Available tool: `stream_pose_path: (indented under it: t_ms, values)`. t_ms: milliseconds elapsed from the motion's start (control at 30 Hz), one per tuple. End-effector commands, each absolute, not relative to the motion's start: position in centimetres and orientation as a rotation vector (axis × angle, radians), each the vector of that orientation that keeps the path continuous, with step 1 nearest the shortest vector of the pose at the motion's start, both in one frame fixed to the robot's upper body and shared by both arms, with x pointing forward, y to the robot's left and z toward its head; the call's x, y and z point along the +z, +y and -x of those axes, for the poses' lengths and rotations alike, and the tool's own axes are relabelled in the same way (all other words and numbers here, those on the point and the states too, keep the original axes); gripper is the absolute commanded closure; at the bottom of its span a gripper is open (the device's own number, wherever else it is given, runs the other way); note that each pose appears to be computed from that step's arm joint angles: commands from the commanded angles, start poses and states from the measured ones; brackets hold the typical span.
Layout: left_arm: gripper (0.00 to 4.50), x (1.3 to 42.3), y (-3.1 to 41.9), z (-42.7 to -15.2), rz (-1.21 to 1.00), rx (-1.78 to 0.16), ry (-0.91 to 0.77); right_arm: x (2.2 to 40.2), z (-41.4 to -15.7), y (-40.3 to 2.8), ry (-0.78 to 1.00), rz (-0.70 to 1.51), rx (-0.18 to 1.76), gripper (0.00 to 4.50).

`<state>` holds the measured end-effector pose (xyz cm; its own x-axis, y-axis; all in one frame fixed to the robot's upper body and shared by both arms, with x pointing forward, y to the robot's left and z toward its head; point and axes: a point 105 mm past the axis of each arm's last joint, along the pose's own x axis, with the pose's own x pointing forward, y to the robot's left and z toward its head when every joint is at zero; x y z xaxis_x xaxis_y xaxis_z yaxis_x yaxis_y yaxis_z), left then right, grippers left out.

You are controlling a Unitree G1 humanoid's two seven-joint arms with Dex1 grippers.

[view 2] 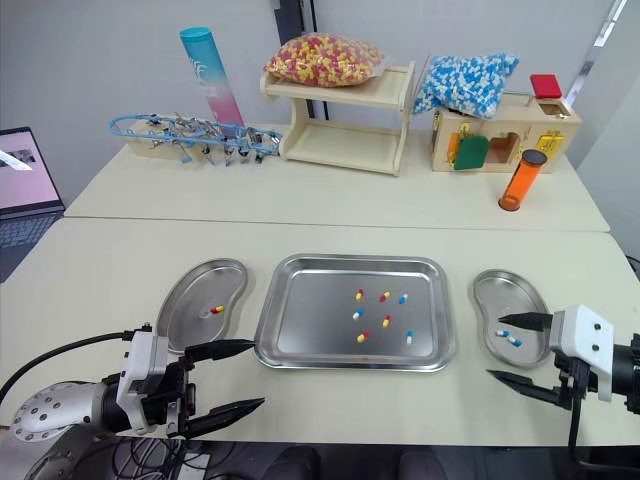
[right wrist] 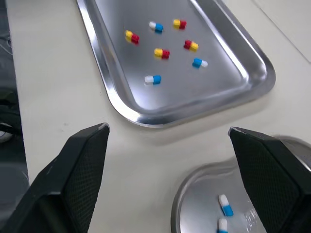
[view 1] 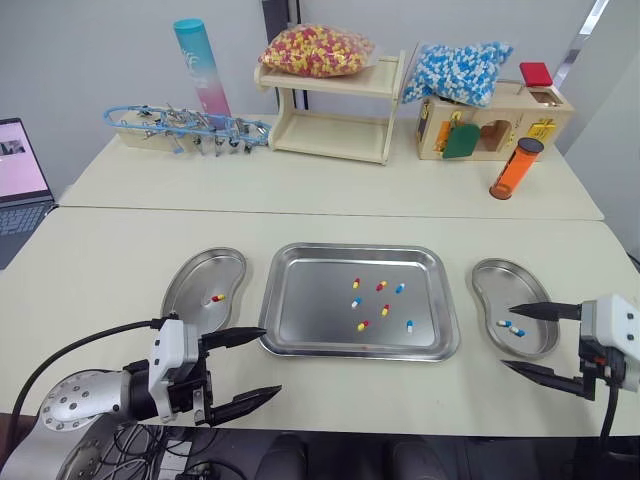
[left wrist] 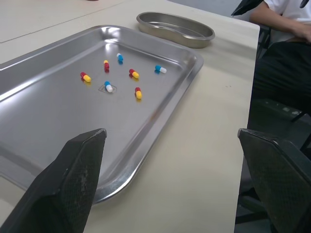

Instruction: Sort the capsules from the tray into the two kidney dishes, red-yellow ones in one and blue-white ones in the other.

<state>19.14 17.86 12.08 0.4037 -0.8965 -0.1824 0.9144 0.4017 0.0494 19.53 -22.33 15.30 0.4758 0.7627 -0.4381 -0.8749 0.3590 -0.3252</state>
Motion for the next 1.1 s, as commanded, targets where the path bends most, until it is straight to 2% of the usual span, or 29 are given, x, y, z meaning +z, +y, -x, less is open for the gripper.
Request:
stream_pose_path:
  t_ms: [33, 233, 367, 400, 467, 633, 833, 1067, 1100]
  values:
    - [0.00, 12.8, 18.3, -19.2, -0.196, -1.094, 0.101, 15.4, -19.0, -21.2, 0.127, 0.570, 1.076, 0.35]
    - [0.00, 12.4, 19.5, -19.0, -0.237, -0.953, 0.114, 13.1, -18.4, -21.8, 0.103, 0.528, 1.002, 0.35]
    - [0.00, 11.3, 20.6, -18.8, -0.264, -0.855, 0.181, 12.4, -18.2, -21.7, 0.079, 0.504, 0.971, 0.35]
    - [0.00, 11.1, 21.0, -18.9, -0.282, -0.828, 0.196, 12.3, -18.3, -21.5, 0.075, 0.491, 0.968, 0.16]
    - [0.00, 11.0, 21.4, -19.1, -0.293, -0.807, 0.202, 12.4, -18.4, -21.2, 0.061, 0.483, 0.971, 0.16]
    - [0.00, 12.0, 20.9, -19.2, -0.249, -0.900, 0.191, 12.3, -18.8, -20.3, 0.066, 0.456, 1.012, 0.16]
    - [0.00, 14.1, 17.4, -20.5, -0.230, -1.049, 0.159, 11.8, -19.0, -19.6, 0.080, 0.459, 1.036, 0.16]
    - [0.00, 13.4, 14.8, -22.3, -0.196, -1.129, 0.206, 11.7, -19.2, -18.6, 0.079, 0.454, 1.040, 0.16]
    - [0.18, 13.2, 14.5, -22.6, -0.202, -1.144, 0.205, 11.8, -19.2, -18.5, 0.077, 0.453, 1.040, 0.05]
